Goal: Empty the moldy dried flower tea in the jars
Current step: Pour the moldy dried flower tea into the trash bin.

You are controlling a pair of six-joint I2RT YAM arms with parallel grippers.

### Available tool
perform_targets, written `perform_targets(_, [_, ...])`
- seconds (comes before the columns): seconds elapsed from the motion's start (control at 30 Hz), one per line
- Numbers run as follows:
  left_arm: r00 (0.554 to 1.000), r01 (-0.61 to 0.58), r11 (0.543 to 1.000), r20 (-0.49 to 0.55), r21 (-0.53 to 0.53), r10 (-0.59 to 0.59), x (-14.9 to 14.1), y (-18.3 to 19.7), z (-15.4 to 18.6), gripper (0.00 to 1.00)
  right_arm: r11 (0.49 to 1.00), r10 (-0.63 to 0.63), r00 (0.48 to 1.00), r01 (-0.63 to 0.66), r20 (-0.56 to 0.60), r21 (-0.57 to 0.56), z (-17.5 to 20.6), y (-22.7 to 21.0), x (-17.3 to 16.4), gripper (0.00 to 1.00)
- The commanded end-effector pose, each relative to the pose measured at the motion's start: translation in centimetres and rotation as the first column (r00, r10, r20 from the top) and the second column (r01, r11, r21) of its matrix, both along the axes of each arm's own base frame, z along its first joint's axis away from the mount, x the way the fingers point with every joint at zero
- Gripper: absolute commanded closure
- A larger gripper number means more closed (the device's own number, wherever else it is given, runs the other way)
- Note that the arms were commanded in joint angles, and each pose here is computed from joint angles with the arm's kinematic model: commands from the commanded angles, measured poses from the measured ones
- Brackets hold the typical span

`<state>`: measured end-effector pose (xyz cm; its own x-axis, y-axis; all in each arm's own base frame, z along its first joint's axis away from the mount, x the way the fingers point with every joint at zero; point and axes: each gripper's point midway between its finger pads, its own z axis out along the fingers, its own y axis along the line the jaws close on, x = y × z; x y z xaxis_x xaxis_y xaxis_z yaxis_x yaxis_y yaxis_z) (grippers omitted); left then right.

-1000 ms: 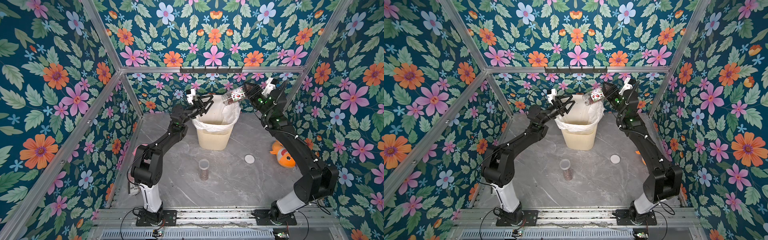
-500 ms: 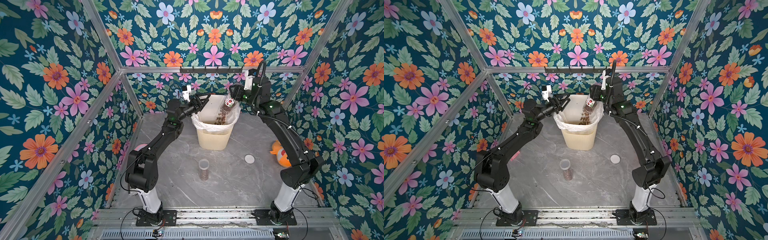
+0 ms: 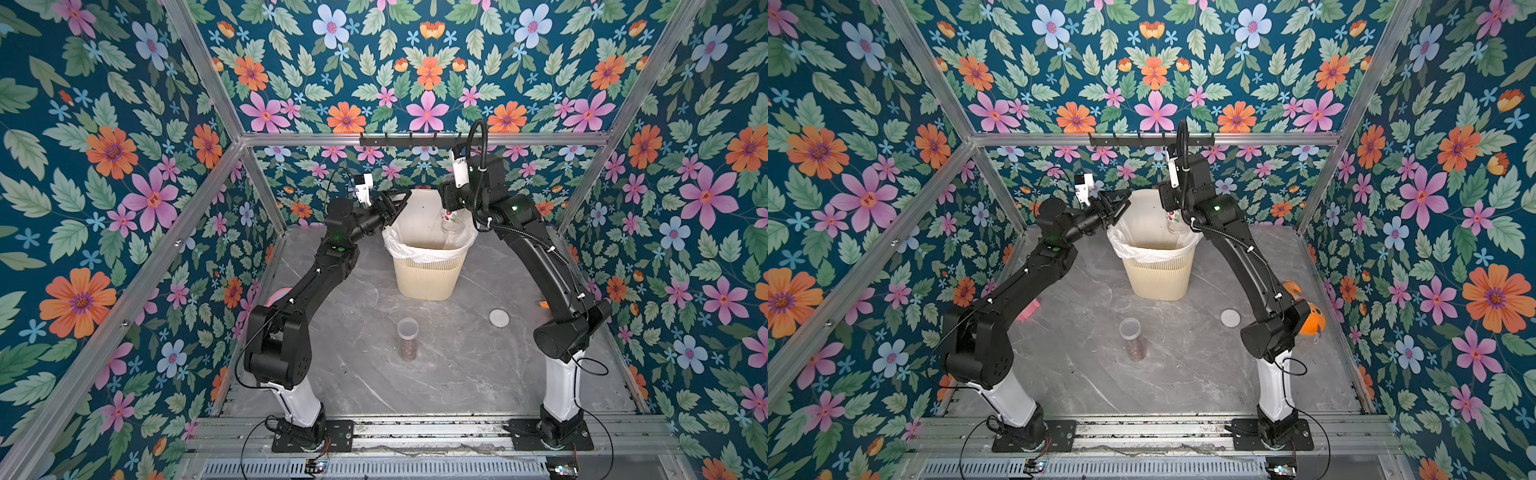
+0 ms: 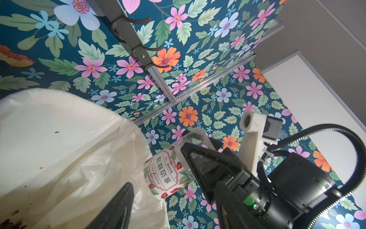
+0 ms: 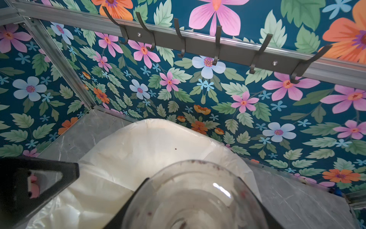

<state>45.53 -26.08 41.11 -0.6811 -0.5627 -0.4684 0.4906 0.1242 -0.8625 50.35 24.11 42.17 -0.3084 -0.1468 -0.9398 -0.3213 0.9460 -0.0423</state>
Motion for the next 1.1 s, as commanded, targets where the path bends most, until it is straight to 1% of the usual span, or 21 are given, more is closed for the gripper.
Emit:
perform_targets(0.0, [0.999, 0.001, 1.000, 0.044, 0.000, -0.001, -0.4, 0.3, 0.7, 0.32, 0.999, 0.027, 1.000, -0.027, 0.009, 0.020, 0.6, 0.5, -0.3, 0.42])
perform_targets(0.1, [0.999, -0.004, 1.000, 0.041, -0.001, 0.004, -0.5, 0.7, 0.6, 0.32, 0.997, 0.027, 0.998, -0.031, 0.050, 0.072, 2.0, 0.0, -0.4, 0.43])
perform_targets(0.17, [0.999, -0.008, 1.000, 0.043, -0.003, 0.009, -0.5, 0.8, 0.6, 0.32, 0.997, 0.052, 0.998, -0.055, 0.045, 0.063, 1.0, 0.8, -0.4, 0.43])
perform_targets(0.2, [0.999, -0.005, 1.000, 0.045, -0.004, 0.005, -0.5, 0.8, 0.6, 0.33, 0.992, 0.073, 0.997, -0.074, 0.011, 0.099, 0.5, 1.1, -0.5, 0.42])
perform_targets(0.23, [0.999, -0.002, 1.000, 0.044, -0.005, 0.002, -0.5, 0.7, 0.7, 0.33, 0.978, 0.103, 0.994, -0.096, -0.029, 0.184, 0.1, 1.1, -0.4, 0.41])
perform_targets(0.3, [0.999, 0.002, 1.000, 0.048, -0.009, -0.002, -0.5, 0.7, 0.8, 0.33, 0.944, 0.101, 0.994, -0.081, -0.048, 0.319, 0.4, -0.5, 0.3, 0.48])
perform_targets(0.33, [0.999, 0.003, 1.000, 0.050, -0.008, -0.003, -0.7, 0.8, 0.9, 0.33, 0.962, 0.058, 0.998, -0.053, -0.008, 0.266, 0.5, -1.1, 0.2, 0.50])
perform_targets(0.4, [0.999, -0.001, 1.000, 0.053, -0.002, 0.001, -0.8, 0.8, 0.9, 0.33, 0.995, 0.021, 0.998, -0.026, 0.058, 0.093, 0.5, -0.3, -0.3, 0.47])
perform_targets(0.47, [0.999, -0.007, 1.000, 0.050, 0.000, 0.007, -0.7, 0.9, 0.7, 0.33, 0.986, 0.076, 0.997, -0.078, 0.018, 0.145, 0.6, 0.6, -0.5, 0.47])
perform_targets(0.5, [0.999, -0.006, 1.000, 0.046, -0.004, 0.006, -0.5, 0.8, 0.6, 0.33, 0.988, 0.050, 0.999, -0.052, 0.014, 0.146, 0.6, 0.1, -0.2, 0.48])
perform_targets(0.53, [0.999, 0.001, 1.000, 0.043, -0.010, -0.001, -0.5, 0.8, 0.6, 0.33, 0.993, 0.036, 0.999, -0.038, 0.027, 0.108, 0.5, 0.1, -0.1, 0.48])
perform_targets(0.6, [0.999, 0.008, 1.000, 0.043, -0.015, -0.007, -0.6, 0.7, 0.5, 0.34, 0.986, 0.080, 0.997, -0.083, 0.023, 0.142, 0.7, 0.9, -0.5, 0.46])
perform_targets(0.63, [0.999, 0.004, 1.000, 0.043, -0.011, -0.003, -0.7, 0.8, 0.5, 0.33, 0.986, 0.067, 0.997, -0.071, 0.030, 0.148, 0.7, 0.6, -0.3, 0.47])
perform_targets(0.7, [0.999, 0.002, 1.000, 0.044, -0.007, -0.002, -0.7, 0.8, 0.6, 0.33, 0.992, 0.054, 0.997, -0.059, 0.049, 0.113, 0.6, 0.9, -0.3, 0.47])
perform_targets(0.77, [0.999, 0.004, 1.000, 0.051, -0.004, -0.004, -0.8, 0.8, 0.7, 0.33, 0.984, 0.077, 0.996, -0.081, 0.032, 0.161, 0.7, 1.1, -0.3, 0.47])
perform_targets(0.83, [0.999, 0.004, 1.000, 0.050, -0.004, -0.004, -0.8, 0.8, 0.8, 0.34, 0.993, 0.035, 0.998, -0.042, 0.058, 0.108, 0.7, 0.8, 0.0, 0.49])
perform_targets(0.87, [0.999, 0.006, 1.000, 0.049, -0.003, -0.005, -0.8, 0.7, 0.7, 0.33, 0.992, 0.051, 0.997, -0.057, 0.057, 0.111, 0.8, 1.2, -0.2, 0.48])
perform_targets(0.93, [0.999, 0.004, 1.000, 0.050, -0.003, -0.004, -0.8, 0.8, 0.7, 0.33, 0.978, 0.091, 0.995, -0.097, 0.037, 0.187, 0.9, 1.4, -0.2, 0.48])
perform_targets(0.97, [0.999, 0.004, 1.000, 0.048, -0.002, -0.004, -0.8, 0.7, 0.6, 0.34, 0.982, 0.070, 0.997, -0.076, 0.042, 0.171, 0.7, 1.1, 0.0, 0.50])
perform_targets(1.03, [0.999, 0.006, 1.000, 0.048, -0.001, -0.006, -0.8, 0.8, 0.6, 0.33, 0.999, 0.019, 0.996, -0.023, 0.083, 0.045, 0.6, 1.2, 0.0, 0.49])
perform_targets(1.07, [0.999, 0.008, 1.000, 0.049, -0.001, -0.008, -0.9, 0.7, 0.6, 0.33, 0.997, 0.042, 0.997, -0.046, 0.062, 0.066, 0.5, 1.5, -0.1, 0.48])
